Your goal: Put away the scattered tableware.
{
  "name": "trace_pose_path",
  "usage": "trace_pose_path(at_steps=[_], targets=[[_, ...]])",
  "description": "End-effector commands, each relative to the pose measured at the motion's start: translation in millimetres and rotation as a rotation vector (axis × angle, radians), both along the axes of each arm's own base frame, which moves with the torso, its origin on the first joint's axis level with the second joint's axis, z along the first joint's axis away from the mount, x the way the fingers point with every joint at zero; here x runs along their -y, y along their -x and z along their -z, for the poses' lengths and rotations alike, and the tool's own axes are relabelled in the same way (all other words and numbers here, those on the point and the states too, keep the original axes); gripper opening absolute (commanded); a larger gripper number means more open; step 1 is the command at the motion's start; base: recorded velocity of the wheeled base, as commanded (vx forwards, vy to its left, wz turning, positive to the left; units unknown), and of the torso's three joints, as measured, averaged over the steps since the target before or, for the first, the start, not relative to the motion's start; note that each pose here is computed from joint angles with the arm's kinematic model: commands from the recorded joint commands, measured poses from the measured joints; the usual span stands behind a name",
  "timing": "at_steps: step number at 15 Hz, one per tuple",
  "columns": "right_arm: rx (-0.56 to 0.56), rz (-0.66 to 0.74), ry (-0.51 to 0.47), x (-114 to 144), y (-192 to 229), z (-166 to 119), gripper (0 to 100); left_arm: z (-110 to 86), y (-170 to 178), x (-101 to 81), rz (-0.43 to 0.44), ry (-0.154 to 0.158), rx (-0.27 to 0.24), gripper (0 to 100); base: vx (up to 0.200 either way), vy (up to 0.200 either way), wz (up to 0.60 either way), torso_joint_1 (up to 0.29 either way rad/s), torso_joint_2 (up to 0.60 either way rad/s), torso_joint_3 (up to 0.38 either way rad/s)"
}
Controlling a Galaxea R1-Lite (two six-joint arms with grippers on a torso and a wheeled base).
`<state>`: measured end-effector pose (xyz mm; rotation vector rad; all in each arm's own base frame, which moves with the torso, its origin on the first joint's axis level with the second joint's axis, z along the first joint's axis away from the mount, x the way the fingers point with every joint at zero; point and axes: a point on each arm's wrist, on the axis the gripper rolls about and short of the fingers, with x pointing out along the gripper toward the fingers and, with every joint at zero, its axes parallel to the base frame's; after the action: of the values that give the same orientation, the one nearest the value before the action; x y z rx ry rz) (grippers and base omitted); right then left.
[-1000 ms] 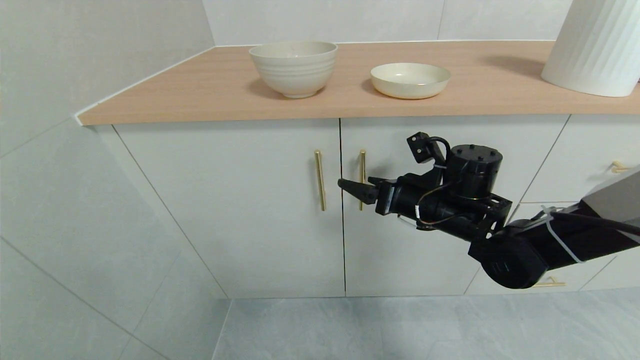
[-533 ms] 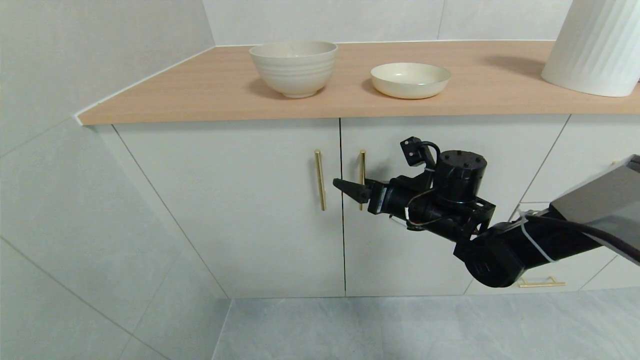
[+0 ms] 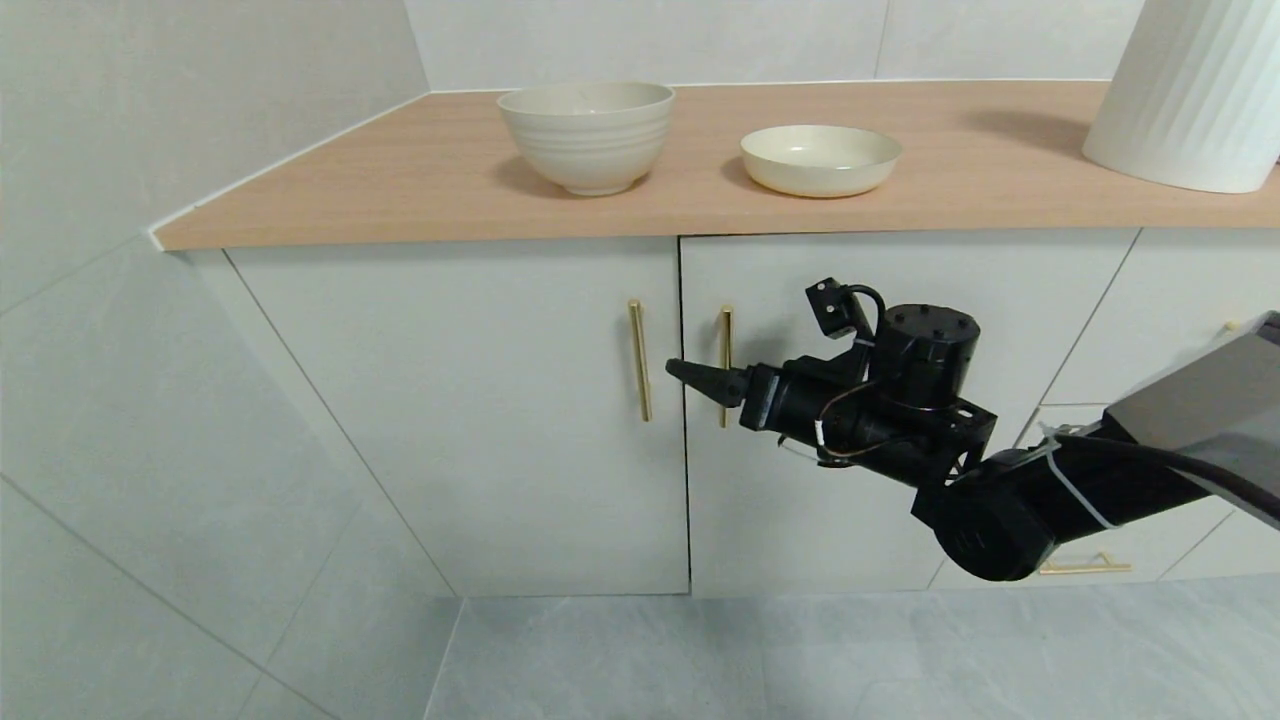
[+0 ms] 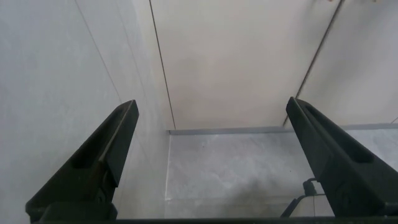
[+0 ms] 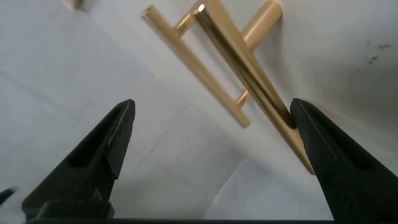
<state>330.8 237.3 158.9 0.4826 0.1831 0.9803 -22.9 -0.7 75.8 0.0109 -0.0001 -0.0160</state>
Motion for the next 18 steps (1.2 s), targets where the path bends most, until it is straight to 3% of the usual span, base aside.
trace_pose_path(at_steps=[1,4,10,18], targets=[[0.001,-0.058,-0.011,4,14,-10,100,0.0,0,0.0,-0.001,0.0,0.0,100,0.0,0.0,0.0,0.0,0.0,0.0],[-0.015,-0.108,0.005,11,27,-11,100,0.0,0,0.0,-0.001,0.0,0.0,100,0.0,0.0,0.0,0.0,0.0,0.0],[0.011,-0.231,-0.002,51,103,-20,100,0.0,0,0.0,-0.001,0.0,0.0,100,0.0,0.0,0.0,0.0,0.0,0.0],[-0.074,-0.343,0.055,70,166,2,100,0.0,0,0.0,-0.001,0.0,0.0,100,0.0,0.0,0.0,0.0,0.0,0.0]])
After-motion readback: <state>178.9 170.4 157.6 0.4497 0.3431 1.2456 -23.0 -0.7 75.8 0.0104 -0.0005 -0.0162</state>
